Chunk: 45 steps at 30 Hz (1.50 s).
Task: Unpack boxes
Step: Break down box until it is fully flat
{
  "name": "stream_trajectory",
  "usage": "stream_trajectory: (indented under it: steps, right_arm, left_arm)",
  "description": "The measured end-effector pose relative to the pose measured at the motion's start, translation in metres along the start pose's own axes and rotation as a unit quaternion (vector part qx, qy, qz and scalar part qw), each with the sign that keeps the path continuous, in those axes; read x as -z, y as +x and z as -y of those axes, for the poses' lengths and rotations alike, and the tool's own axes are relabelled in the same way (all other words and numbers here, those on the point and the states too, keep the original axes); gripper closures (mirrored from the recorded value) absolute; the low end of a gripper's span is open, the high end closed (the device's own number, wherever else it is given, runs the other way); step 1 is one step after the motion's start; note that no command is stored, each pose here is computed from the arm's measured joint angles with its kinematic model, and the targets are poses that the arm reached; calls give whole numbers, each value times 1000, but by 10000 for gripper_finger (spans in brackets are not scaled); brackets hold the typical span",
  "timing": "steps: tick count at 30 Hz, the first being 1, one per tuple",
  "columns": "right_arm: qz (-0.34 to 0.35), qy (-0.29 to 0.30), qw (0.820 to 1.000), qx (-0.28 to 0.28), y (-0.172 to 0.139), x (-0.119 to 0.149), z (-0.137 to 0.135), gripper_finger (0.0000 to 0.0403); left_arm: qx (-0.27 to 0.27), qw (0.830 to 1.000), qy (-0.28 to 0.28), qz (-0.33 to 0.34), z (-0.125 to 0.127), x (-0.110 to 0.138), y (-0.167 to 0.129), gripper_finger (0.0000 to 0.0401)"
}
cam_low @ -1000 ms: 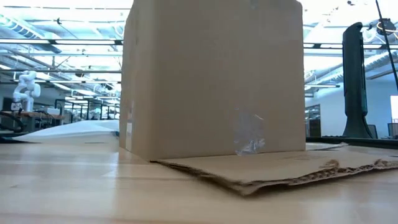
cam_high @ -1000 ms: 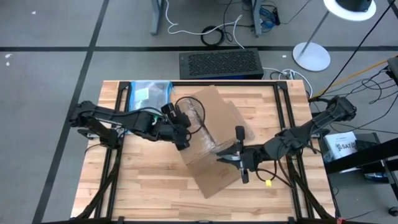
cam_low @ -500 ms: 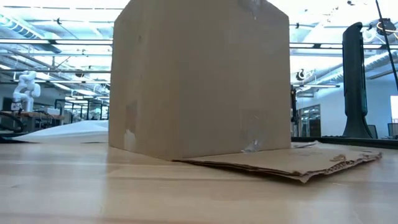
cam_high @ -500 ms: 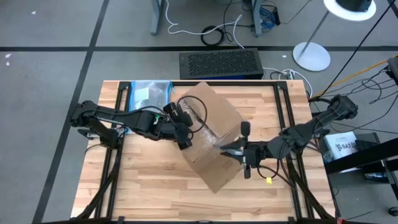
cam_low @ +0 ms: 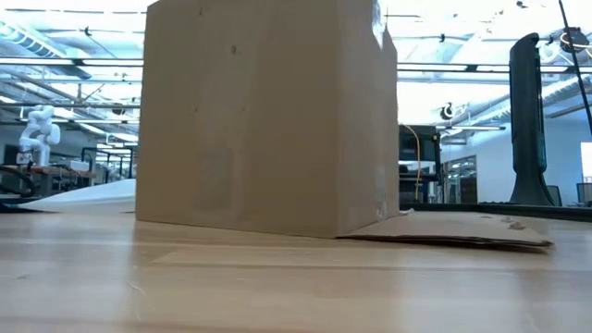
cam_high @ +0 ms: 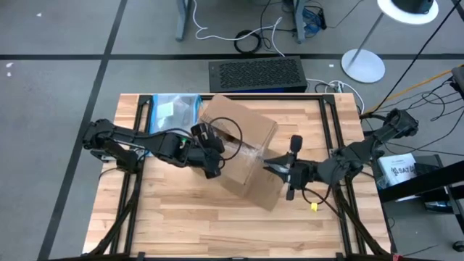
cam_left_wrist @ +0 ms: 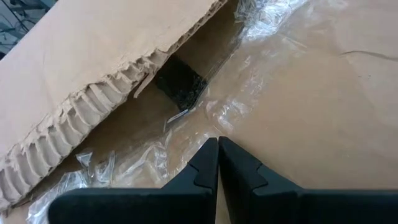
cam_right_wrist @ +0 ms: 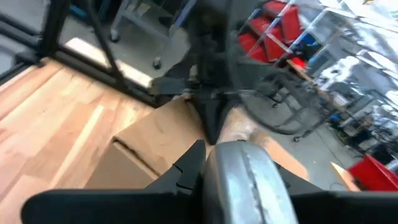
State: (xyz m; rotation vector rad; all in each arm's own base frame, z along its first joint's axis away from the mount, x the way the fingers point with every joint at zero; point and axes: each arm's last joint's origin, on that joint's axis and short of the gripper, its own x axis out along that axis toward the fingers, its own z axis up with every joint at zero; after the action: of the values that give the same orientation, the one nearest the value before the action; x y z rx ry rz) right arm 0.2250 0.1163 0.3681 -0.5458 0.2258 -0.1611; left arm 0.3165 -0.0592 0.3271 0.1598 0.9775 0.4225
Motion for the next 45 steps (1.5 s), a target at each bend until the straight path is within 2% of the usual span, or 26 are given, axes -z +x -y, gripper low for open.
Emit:
stream_trajectory:
  steps: [6, 8, 14, 19, 22, 28, 31, 34, 39, 45]
  right_arm:
    - [23, 29, 999, 21, -10, -7, 11, 337]
    - [25, 43, 998, 48, -12, -9, 15, 337]
    - [-4, 87, 992, 88, 3, -1, 21, 337]
    - [-11, 158, 981, 116, 13, 4, 31, 337]
    - [-25, 175, 974, 139, 14, 7, 32, 337]
    - [-19, 219, 965, 145, 12, 6, 30, 337]
    - [-28, 233, 955, 179, 9, 7, 29, 337]
    - [-31, 249, 949, 189, 7, 8, 27, 337]
    - [-36, 243, 945, 215, -1, 7, 20, 337]
    - [-31, 237, 943, 230, -13, 2, 12, 337]
  left_arm:
    - [-3, 1000, 1, -7, 0, 3, 2, 379]
    - [-4, 1000, 0, -6, 0, 3, 2, 379]
    - [-3, 1000, -2, -3, 1, 3, 3, 379]
    - [-2, 1000, 0, -2, 2, 3, 3, 379]
    - [-1, 1000, -1, -1, 2, 3, 2, 379]
    - [0, 1000, -8, 2, 3, 2, 2, 379]
    - [5, 1000, -24, 13, 4, 0, 3, 379]
    - [8, 999, -31, 18, 4, -1, 3, 379]
    - [9, 999, -33, 30, 7, -3, 2, 379]
    - [-39, 995, -5, 87, 17, -10, -19, 379]
